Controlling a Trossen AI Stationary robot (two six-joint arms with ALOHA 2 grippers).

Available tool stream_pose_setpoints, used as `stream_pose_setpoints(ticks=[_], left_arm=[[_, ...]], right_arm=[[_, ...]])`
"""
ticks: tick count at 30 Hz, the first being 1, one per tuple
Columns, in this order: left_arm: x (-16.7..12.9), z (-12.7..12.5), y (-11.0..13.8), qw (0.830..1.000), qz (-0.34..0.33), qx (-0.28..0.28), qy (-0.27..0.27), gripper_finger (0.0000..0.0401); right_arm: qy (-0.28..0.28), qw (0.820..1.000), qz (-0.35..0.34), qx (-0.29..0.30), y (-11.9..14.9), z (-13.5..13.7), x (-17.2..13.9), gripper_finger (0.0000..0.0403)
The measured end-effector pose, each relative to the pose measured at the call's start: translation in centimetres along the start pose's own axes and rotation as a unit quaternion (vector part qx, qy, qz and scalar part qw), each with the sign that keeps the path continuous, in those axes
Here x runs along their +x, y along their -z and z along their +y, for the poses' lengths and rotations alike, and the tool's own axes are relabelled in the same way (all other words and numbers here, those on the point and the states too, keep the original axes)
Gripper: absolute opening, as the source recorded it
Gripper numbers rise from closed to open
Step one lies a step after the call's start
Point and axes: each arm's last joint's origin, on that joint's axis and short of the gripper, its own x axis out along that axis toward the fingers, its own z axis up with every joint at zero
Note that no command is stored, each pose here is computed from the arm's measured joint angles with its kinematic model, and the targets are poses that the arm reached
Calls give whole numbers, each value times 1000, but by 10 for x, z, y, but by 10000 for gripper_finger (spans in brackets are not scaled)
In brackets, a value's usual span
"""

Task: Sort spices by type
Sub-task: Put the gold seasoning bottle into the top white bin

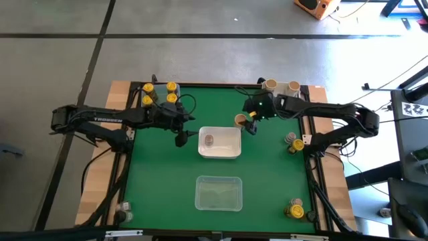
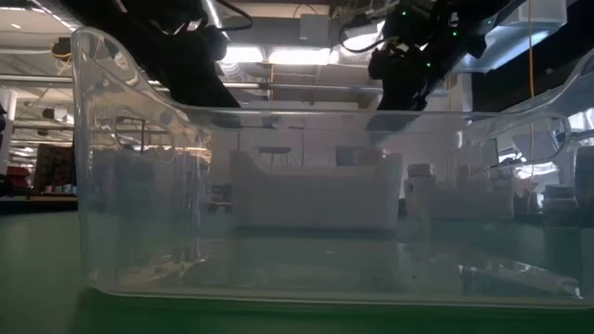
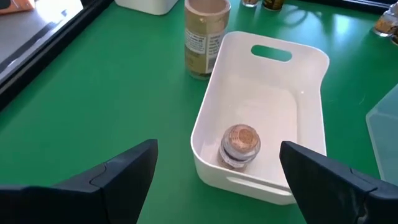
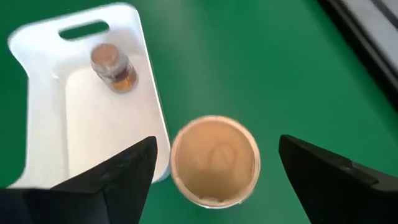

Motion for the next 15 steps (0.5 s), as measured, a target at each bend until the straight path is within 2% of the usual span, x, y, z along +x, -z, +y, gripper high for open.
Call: stream_pose_setpoints(ticks=[11,15], left_arm=[[0,0,0,1000,-2,4,0,336],[0,0,0,1000,-2,6,0,336]], right_arm=[[-12,1000,15,-17,2,10,16,337],[26,999,23,-16,4,8,17,337]])
